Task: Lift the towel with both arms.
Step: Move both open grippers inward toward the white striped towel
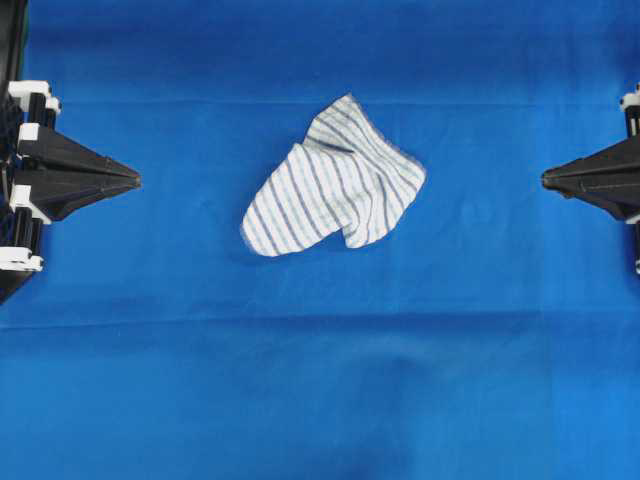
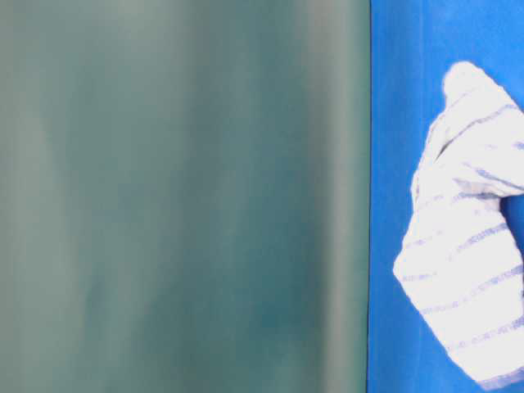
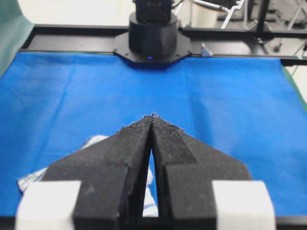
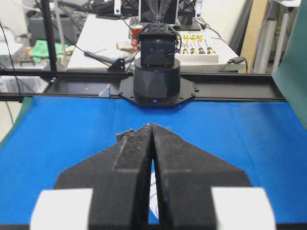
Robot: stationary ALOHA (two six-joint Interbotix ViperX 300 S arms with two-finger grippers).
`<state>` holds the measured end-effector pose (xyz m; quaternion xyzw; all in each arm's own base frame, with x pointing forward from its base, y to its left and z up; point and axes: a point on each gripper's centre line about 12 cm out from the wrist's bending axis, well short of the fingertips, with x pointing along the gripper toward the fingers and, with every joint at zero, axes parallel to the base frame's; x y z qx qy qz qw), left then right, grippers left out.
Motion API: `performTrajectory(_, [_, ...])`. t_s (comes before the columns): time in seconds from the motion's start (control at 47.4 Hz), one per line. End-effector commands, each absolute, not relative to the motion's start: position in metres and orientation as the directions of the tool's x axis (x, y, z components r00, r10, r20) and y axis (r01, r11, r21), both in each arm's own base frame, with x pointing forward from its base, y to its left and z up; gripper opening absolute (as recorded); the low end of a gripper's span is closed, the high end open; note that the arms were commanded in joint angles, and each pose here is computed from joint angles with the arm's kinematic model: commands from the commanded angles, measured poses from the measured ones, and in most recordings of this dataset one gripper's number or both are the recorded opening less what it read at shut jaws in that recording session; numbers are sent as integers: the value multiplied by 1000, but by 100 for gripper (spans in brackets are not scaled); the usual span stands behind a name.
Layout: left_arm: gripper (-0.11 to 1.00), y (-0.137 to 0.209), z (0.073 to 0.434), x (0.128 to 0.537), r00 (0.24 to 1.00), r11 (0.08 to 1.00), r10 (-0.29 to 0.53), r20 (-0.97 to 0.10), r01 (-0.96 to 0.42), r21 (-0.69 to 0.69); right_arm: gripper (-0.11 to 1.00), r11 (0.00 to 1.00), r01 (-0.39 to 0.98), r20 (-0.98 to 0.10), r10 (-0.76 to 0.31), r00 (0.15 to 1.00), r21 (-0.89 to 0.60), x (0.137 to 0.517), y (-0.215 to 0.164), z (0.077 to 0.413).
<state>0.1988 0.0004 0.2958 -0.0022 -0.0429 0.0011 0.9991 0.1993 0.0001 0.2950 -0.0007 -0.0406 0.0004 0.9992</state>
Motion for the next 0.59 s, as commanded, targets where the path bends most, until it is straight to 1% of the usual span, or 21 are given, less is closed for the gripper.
performTrajectory(0.0, [0, 0, 301, 207, 997, 999, 4, 80, -2, -33, 0, 1000, -1, 83, 0, 997, 3, 203, 0, 299])
performTrajectory(0.042, [0, 0, 300, 210, 998, 999, 4, 69, -2, -33, 0, 1000, -2, 67, 2, 998, 5, 206, 0, 299])
performTrajectory(0.19, [0, 0, 290, 224, 1000, 999, 5, 11, -4, -34, 0, 1000, 0, -57, 1, 998, 3, 222, 0, 289])
performTrajectory(0.295, [0, 0, 277, 235, 999, 999, 5, -46, -7, -34, 0, 1000, 0, -125, 0, 992, 5, 234, 0, 279])
performTrajectory(0.57, [2, 0, 241, 269, 980, 999, 6, -200, -13, -36, 1, 1000, 22, -314, -15, 949, 18, 273, -4, 236])
